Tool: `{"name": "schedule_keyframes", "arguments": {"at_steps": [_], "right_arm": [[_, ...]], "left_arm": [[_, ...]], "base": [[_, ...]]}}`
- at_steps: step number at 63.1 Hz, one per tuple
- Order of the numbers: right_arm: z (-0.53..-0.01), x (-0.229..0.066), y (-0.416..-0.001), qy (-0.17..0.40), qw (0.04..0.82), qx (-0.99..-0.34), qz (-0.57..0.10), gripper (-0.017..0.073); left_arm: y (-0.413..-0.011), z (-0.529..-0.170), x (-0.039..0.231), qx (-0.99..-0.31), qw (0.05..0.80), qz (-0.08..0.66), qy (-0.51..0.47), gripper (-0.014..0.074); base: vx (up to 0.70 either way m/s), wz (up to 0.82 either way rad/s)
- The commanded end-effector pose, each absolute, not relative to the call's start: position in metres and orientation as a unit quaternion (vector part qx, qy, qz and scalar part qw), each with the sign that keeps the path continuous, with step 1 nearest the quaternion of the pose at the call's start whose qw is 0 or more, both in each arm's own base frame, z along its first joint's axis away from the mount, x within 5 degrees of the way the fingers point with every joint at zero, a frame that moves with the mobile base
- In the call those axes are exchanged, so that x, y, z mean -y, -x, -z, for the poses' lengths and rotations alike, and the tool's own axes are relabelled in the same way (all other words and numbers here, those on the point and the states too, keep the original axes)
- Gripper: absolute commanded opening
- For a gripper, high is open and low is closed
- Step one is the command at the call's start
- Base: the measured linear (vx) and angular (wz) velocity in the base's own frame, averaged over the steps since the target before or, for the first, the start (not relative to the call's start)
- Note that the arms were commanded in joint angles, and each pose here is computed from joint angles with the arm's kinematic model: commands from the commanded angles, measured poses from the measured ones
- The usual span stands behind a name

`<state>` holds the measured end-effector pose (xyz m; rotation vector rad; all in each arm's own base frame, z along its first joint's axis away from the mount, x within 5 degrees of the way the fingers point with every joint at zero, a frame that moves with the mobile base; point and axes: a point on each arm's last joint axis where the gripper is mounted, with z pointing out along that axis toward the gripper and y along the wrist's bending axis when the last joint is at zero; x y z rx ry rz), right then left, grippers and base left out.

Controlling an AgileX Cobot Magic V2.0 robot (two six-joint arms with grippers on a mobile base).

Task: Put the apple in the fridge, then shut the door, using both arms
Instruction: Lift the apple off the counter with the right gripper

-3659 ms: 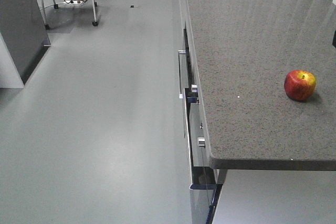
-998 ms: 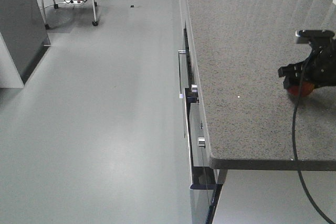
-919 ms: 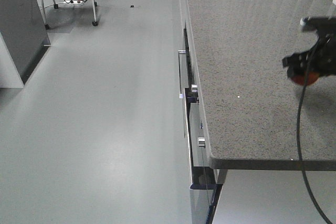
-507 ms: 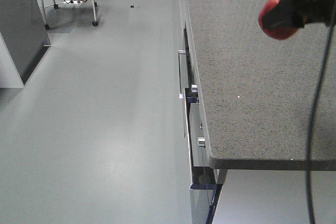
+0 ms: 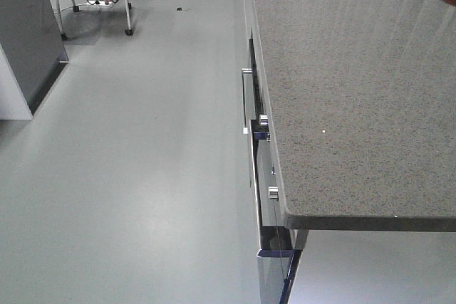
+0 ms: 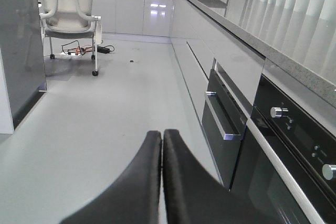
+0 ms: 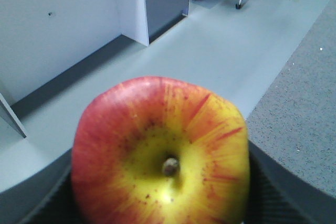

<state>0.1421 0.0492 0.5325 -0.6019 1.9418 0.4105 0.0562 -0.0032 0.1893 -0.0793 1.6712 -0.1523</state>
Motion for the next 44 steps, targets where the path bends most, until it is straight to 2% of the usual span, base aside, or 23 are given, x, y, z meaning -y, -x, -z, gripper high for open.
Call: {"name": "schedule_keyframes", "arguments": {"at_steps": [1, 17, 44], "right_arm": [[-0.541, -0.051, -0.125, 0.252, 0.531, -0.789, -0.179, -0.0004], [-0.545, -0.051, -0.108, 0.256, 0.546, -0.778, -0.174, -0.0003], [-0.545, -0.051, -0.107, 0.257, 0.547, -0.778, -0.174, -0.0003]], "left_arm": [[-0.056, -0.190, 0.003, -0.718, 0.691, 0.077, 0.039, -0.0006], [-0.056, -0.190, 0.003, -0.718, 0.691, 0.077, 0.039, -0.0006], [-0.056, -0.190, 0.003, -0.718, 0.691, 0.077, 0.039, -0.0006]], "base": [[0.00, 0.00], [0.00, 0.00], [0.00, 0.00]]}}
